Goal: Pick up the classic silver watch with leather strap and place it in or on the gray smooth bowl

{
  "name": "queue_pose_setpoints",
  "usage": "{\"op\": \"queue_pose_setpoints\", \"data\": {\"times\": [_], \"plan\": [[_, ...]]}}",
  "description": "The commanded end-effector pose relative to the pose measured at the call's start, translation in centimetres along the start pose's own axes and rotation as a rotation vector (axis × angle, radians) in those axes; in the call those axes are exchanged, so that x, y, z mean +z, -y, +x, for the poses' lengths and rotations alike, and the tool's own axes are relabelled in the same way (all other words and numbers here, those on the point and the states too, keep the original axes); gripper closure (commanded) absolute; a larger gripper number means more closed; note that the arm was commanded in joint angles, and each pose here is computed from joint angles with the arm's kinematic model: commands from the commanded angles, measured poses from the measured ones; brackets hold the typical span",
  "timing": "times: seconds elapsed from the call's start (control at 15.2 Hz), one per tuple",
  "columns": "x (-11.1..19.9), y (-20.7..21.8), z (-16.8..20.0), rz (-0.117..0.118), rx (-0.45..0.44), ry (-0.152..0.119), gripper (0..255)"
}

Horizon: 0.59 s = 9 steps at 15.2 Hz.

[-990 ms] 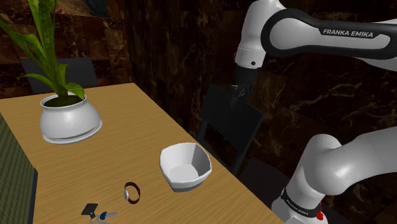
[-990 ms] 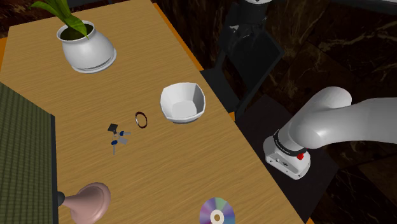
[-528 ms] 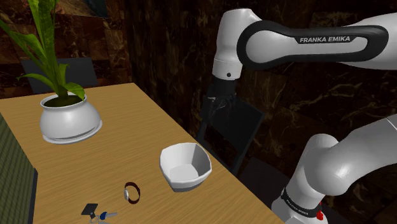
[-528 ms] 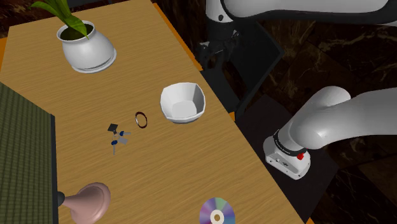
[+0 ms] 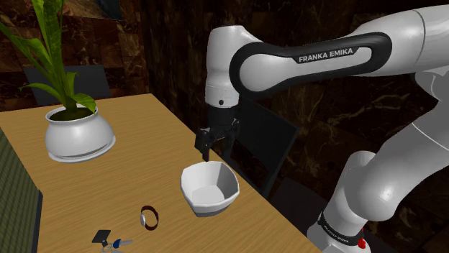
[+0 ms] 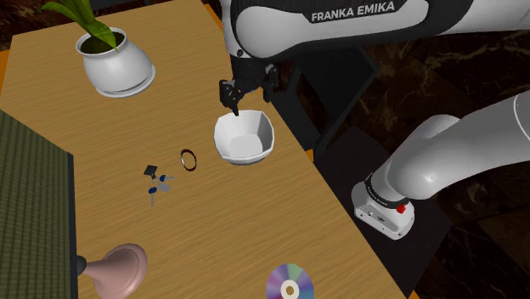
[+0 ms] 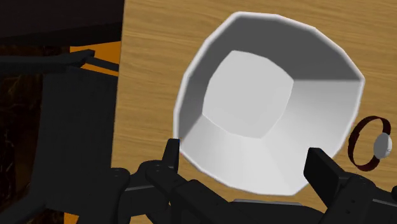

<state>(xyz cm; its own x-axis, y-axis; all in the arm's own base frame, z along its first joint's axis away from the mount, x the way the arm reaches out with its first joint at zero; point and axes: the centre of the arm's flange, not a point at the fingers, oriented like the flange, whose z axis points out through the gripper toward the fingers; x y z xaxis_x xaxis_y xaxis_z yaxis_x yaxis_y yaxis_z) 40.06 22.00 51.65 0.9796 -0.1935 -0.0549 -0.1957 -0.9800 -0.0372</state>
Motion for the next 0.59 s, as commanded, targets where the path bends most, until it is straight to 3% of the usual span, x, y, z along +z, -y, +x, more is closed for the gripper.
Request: {"op": "queue_pose_setpoints", "data": {"times": [0.0, 0.53], "plan": [[0.7, 2.2, 0.8, 0.002, 0.008, 0.010, 0], [4.7, 11.7, 3.7, 0.008, 0.034, 0.051, 0]]}}
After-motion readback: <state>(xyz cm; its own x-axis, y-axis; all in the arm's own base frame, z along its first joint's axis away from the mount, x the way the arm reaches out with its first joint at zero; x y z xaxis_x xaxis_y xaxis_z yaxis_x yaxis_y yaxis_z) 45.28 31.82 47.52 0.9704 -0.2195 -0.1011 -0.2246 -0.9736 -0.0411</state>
